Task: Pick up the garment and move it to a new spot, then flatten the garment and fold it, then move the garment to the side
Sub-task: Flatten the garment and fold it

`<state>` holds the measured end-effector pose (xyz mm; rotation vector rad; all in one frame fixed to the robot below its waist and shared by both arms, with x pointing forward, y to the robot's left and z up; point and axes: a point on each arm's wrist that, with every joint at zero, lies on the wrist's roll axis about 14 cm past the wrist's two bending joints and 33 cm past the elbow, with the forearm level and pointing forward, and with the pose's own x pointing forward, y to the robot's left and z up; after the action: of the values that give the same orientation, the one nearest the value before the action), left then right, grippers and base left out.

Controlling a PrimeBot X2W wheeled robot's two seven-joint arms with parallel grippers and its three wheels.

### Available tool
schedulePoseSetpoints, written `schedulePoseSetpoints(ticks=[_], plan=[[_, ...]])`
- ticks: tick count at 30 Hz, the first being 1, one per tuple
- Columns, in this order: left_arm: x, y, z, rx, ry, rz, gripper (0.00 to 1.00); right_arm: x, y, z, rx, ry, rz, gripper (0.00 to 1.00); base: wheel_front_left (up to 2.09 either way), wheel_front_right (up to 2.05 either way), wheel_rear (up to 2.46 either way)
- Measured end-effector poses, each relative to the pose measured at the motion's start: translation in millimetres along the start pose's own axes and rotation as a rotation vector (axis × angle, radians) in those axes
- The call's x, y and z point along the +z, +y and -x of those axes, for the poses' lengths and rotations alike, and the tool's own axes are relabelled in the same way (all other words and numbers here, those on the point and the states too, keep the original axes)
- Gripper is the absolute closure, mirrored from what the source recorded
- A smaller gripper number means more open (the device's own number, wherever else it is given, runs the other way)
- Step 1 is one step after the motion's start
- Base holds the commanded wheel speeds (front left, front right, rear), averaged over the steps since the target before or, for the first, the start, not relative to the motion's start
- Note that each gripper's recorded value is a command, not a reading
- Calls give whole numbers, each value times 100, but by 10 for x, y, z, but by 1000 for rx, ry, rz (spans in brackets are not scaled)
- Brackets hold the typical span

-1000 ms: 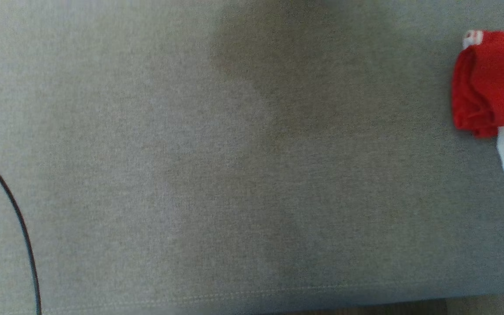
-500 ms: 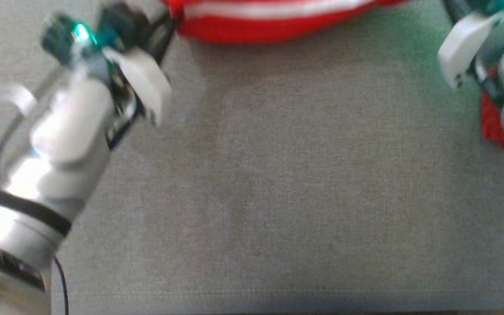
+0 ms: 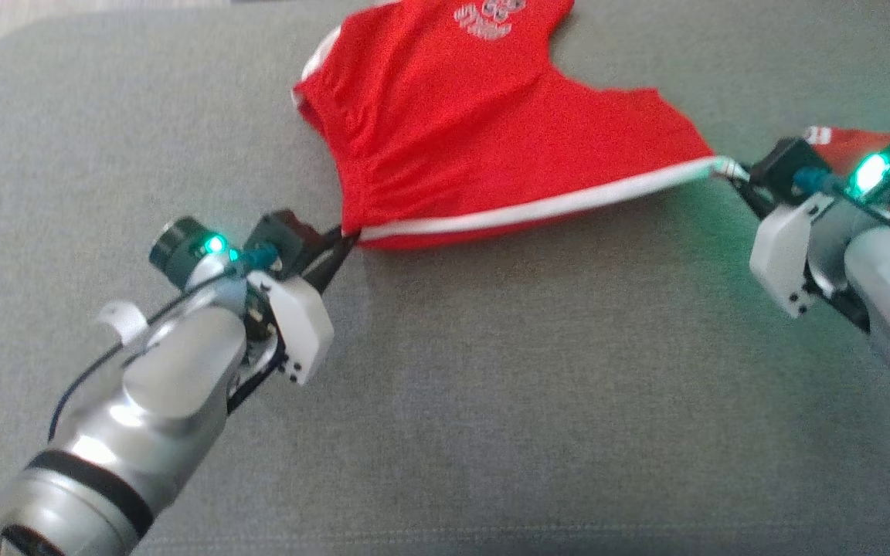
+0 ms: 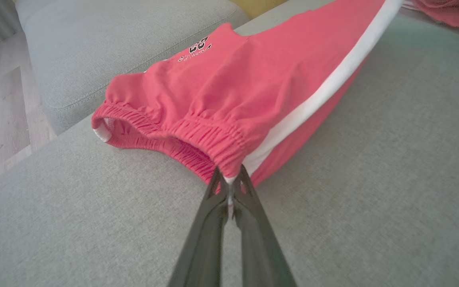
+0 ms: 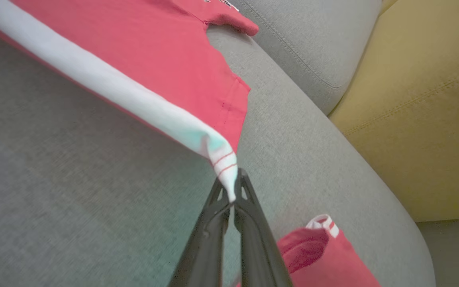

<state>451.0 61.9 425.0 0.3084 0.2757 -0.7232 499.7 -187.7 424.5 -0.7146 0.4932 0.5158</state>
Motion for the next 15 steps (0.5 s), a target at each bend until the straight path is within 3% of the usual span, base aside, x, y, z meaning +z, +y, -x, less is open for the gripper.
schedulePoseSetpoints(ticks=[9,15], plan=[[82,-342,151,-38,-29,-3,100,-233,38,509,25,74,-44,100,0,0,0],[101,-657,317,-72,-55,52,100,-382,174,867,57,127,-101,100,0,0,0]])
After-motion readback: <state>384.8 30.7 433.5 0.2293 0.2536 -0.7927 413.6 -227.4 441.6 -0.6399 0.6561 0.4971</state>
